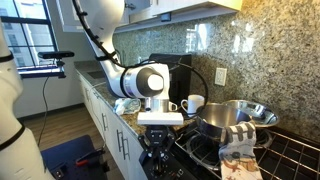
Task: Turn the left switch to the left
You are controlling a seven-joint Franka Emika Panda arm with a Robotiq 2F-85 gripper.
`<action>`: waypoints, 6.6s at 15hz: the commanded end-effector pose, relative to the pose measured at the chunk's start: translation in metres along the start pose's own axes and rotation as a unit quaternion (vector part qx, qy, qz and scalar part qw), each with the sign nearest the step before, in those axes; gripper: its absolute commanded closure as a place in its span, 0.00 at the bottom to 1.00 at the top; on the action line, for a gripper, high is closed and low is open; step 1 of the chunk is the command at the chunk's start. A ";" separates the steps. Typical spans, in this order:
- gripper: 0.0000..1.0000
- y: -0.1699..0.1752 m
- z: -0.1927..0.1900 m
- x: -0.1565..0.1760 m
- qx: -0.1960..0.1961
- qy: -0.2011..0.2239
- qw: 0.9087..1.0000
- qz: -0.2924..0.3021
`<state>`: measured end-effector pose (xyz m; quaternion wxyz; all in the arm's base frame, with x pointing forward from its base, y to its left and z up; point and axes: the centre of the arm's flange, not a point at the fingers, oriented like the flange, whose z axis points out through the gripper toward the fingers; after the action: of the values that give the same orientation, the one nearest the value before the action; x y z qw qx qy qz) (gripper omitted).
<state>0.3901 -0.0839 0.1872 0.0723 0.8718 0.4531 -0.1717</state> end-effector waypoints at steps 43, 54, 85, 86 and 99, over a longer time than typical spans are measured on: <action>0.94 0.026 0.053 -0.036 0.144 0.167 0.935 0.277; 0.94 0.027 0.053 -0.036 0.145 0.164 0.935 0.278; 0.30 0.027 0.048 -0.036 0.149 0.161 0.931 0.292; 0.23 0.026 0.049 -0.034 0.150 0.160 0.931 0.293; 0.00 0.034 0.010 -0.044 0.134 0.177 0.926 0.304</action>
<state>0.3855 -0.1396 0.1709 -0.0833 0.9819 0.1582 -0.0628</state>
